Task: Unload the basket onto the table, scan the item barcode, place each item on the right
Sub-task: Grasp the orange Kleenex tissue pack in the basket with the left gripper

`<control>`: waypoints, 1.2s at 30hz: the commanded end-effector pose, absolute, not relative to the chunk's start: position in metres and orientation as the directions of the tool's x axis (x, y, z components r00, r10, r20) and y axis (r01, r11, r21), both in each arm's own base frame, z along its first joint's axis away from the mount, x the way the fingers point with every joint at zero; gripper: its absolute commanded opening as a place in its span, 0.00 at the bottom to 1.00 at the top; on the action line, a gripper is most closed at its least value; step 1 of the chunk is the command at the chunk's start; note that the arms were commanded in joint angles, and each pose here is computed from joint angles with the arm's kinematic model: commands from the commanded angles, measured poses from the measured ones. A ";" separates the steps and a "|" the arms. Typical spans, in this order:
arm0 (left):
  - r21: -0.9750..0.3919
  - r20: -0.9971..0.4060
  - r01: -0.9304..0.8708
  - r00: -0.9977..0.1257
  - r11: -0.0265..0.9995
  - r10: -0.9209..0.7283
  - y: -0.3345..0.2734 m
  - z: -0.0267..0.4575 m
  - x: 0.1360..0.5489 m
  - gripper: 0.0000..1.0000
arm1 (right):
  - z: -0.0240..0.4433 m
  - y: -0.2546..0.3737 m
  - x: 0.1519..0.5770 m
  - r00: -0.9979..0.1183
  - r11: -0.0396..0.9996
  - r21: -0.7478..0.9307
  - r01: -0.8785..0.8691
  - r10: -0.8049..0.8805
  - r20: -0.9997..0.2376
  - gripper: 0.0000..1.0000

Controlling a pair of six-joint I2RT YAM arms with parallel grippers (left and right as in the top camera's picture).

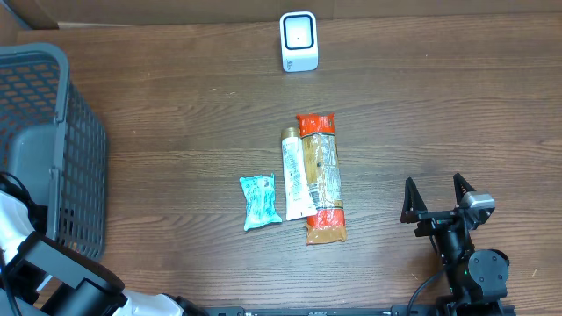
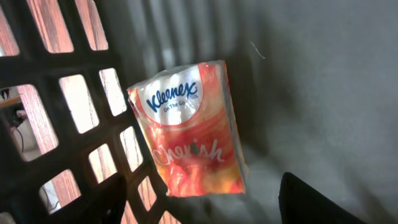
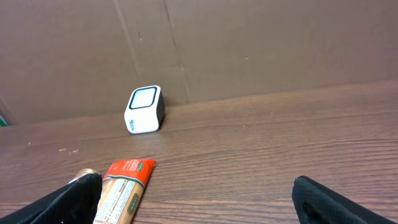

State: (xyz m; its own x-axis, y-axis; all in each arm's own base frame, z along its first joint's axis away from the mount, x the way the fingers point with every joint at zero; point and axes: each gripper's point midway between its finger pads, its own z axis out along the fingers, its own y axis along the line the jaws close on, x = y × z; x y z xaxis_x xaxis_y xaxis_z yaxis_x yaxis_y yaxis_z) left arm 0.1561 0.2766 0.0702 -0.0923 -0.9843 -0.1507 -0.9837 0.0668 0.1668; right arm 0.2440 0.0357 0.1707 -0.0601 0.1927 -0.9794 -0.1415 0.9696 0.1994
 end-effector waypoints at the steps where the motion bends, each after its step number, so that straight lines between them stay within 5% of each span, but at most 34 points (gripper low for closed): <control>1: 0.198 -0.150 -0.979 -0.086 0.055 -0.985 0.274 0.060 0.146 0.70 | 0.169 0.034 0.244 -0.053 0.971 0.198 -0.134 0.193 -0.980 1.00; 8: 0.216 -0.166 -0.975 -0.087 0.050 -0.982 0.275 0.051 0.142 0.67 | 0.169 0.034 0.244 -0.053 0.971 0.198 -0.134 0.193 -0.980 1.00; 14: 0.213 -0.183 -0.976 -0.086 0.046 -0.979 0.278 0.046 0.142 0.54 | 0.169 0.034 0.244 -0.053 0.971 0.198 -0.134 0.193 -0.980 1.00; 24: 0.201 -0.200 -0.979 -0.083 0.042 -0.976 0.280 0.043 0.144 0.04 | 0.169 0.034 0.244 -0.053 0.971 0.198 -0.134 0.193 -0.980 1.00; 36: 0.192 -0.214 -0.976 -0.143 0.102 -0.966 0.290 0.062 0.153 0.04 | 0.169 0.034 0.244 -0.053 0.971 0.198 -0.134 0.193 -0.980 1.00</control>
